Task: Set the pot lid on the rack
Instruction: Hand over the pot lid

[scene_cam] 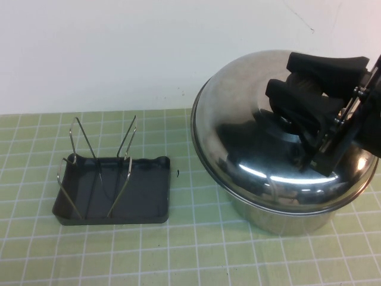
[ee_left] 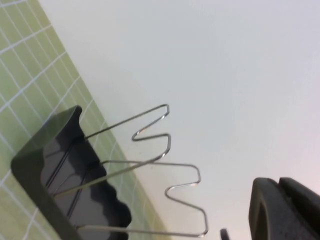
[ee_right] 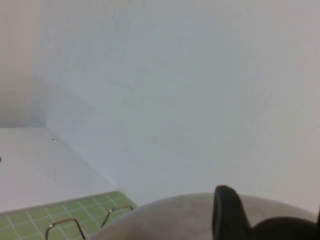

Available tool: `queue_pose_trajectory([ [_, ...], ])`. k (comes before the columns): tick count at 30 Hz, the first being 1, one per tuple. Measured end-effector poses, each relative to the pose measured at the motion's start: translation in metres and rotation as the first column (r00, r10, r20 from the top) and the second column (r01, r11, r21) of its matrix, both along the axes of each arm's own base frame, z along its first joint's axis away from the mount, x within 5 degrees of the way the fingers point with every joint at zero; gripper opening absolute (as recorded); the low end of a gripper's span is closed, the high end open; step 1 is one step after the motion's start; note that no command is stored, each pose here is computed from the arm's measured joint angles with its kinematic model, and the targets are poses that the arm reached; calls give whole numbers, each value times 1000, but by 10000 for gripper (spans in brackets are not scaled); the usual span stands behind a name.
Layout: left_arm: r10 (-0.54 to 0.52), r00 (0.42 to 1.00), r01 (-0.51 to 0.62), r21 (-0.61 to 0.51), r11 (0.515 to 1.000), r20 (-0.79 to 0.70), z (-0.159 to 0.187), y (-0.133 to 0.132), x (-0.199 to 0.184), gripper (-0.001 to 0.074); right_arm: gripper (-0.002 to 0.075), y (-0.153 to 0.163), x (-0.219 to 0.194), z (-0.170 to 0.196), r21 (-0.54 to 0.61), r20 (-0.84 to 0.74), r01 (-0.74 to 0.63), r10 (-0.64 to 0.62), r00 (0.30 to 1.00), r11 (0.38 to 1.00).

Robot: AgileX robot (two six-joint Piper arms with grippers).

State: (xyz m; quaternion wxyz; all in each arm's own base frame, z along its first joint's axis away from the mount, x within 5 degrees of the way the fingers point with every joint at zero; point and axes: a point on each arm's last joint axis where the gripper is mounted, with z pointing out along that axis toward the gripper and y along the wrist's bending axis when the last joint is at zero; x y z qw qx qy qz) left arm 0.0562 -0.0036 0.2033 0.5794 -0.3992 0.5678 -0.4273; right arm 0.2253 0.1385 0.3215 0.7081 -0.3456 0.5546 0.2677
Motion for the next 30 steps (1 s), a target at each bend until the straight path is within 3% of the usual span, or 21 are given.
queue_pose_trajectory([
  [4, -65, 998, 67, 73, 995, -19, 4, -6, -1, -3, 338, 0, 0, 0, -6, 0, 4, -4, 1000, 1000],
  [9, -208, 978, 199, 238, 951, 11, 41, -20, -5, -3, 338, -1, 1, 0, -26, 33, 18, -17, 999, 999],
  [16, -497, 868, 462, 380, 801, -6, 76, -44, 22, 33, 337, -1, 1, 0, -38, 44, 25, -23, 999, 999],
  [19, -606, 793, 572, 422, 704, -62, 82, -53, 41, 119, 337, -1, 1, 0, -39, 46, 25, -23, 999, 999],
  [26, -800, 588, 767, 396, 505, -118, 101, -67, 100, 495, 337, -1, 1, 0, -38, 45, 26, -24, 999, 999],
  [30, -867, 486, 835, 350, 424, -109, 110, -73, 139, 556, 337, -1, 1, 0, -34, 54, 21, -19, 998, 999],
])
